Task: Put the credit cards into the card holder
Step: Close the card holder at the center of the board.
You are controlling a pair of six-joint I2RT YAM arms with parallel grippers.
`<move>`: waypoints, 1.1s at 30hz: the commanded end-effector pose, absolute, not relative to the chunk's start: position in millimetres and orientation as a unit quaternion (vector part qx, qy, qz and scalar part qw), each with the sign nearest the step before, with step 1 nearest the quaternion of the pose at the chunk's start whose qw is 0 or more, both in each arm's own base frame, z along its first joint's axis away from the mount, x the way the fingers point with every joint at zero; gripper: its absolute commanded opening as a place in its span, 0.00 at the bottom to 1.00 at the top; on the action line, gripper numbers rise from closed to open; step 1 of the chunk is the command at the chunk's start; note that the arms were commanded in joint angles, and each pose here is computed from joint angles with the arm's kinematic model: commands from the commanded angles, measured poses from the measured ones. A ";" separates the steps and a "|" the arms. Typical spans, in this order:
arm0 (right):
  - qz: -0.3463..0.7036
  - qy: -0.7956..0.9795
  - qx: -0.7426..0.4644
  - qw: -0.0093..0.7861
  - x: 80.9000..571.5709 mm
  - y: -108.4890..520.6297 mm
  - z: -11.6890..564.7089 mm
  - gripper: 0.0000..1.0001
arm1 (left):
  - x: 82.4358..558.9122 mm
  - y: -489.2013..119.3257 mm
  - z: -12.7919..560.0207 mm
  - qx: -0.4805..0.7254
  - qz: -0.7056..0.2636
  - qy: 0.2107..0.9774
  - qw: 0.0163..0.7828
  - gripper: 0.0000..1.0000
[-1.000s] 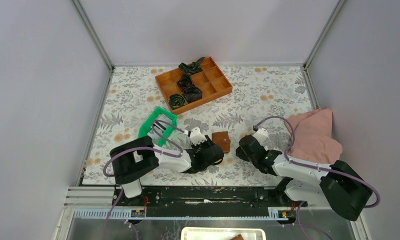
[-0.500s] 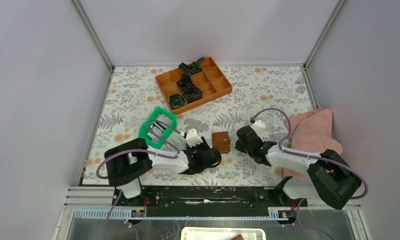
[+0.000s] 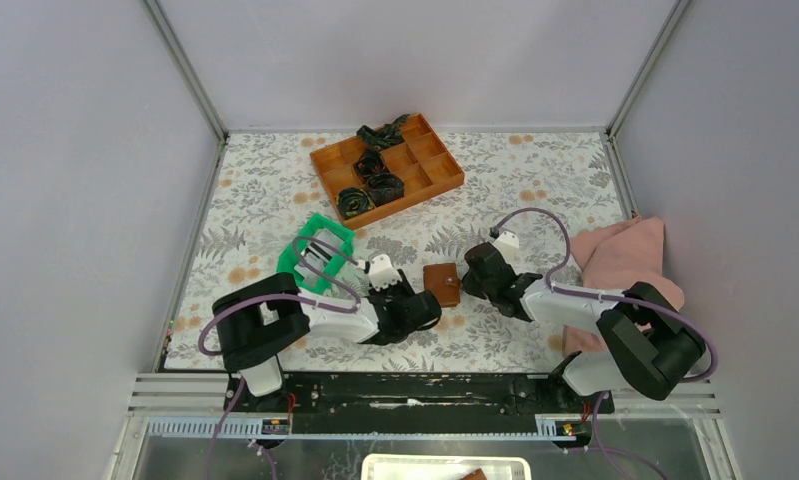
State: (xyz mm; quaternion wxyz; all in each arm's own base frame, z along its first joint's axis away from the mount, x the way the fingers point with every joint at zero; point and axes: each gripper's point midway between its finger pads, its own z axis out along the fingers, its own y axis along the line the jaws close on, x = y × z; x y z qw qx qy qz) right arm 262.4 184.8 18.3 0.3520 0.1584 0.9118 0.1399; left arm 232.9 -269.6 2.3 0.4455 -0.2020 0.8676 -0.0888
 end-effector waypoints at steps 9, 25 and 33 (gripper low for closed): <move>0.156 0.904 0.152 0.367 281.3 196.8 30.4 0.22 | 195.8 -201.7 -71.5 -0.106 0.053 0.933 0.341 0.41; 0.164 0.908 0.143 0.358 282.9 205.0 30.9 0.22 | 202.0 -228.4 -74.0 -0.086 0.009 0.939 0.332 0.40; 0.167 0.908 0.141 0.357 283.7 206.9 31.5 0.22 | 204.8 -245.6 -75.4 -0.066 -0.015 0.943 0.327 0.39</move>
